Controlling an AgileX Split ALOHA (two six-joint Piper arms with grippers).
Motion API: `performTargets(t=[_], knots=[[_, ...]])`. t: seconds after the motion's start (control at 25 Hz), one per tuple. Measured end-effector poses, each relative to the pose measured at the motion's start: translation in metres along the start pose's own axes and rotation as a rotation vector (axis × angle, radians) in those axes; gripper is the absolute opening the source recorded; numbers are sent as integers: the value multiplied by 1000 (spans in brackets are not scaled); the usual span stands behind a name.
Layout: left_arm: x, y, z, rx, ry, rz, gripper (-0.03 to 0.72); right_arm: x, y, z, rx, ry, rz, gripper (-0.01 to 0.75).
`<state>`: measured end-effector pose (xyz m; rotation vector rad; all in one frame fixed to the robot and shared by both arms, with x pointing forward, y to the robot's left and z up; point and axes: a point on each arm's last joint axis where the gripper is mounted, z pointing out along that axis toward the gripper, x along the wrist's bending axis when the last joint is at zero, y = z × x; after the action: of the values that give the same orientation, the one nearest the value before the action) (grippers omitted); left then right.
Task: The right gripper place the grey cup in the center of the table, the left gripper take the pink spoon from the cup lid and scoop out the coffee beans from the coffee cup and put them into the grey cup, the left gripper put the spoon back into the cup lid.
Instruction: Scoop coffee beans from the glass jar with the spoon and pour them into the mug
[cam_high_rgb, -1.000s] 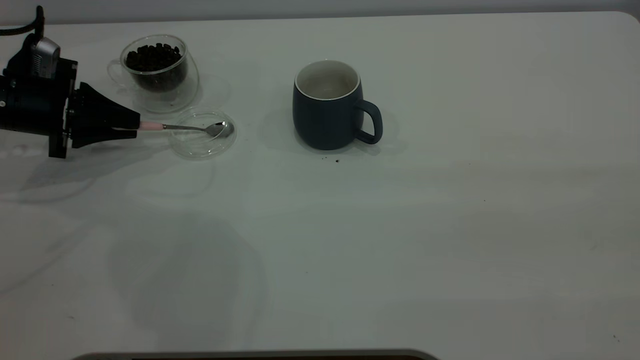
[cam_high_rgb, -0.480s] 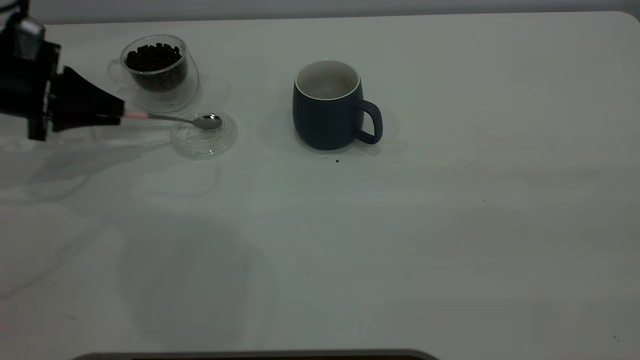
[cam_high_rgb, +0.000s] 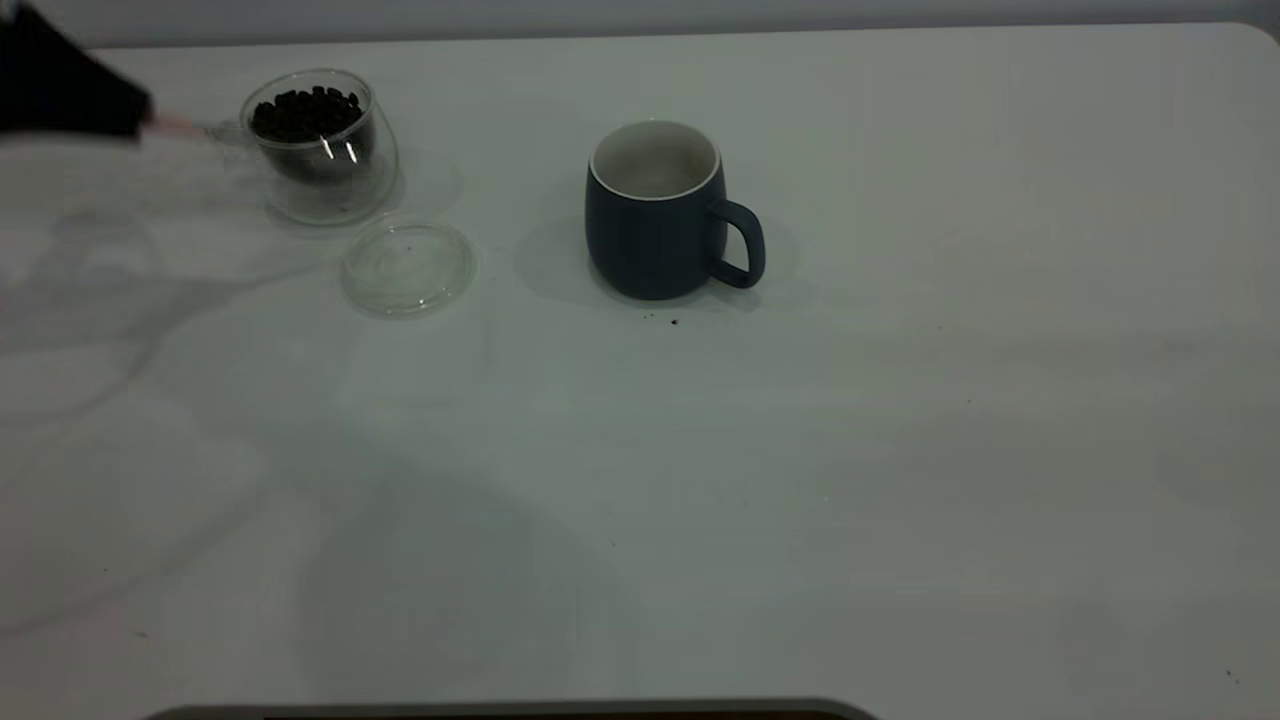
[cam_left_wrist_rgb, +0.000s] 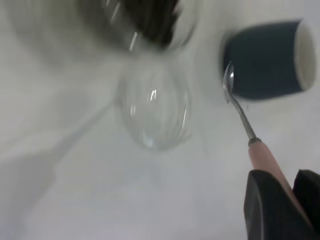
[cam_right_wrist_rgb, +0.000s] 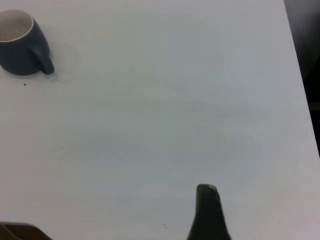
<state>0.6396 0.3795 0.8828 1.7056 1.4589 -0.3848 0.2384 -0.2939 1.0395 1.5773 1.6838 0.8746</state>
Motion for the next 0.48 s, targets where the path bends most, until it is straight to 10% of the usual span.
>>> performTargets(t=[0.48], knots=[[-4, 25, -24, -151, 264, 209, 127, 0, 0, 0, 0, 0, 0, 591]])
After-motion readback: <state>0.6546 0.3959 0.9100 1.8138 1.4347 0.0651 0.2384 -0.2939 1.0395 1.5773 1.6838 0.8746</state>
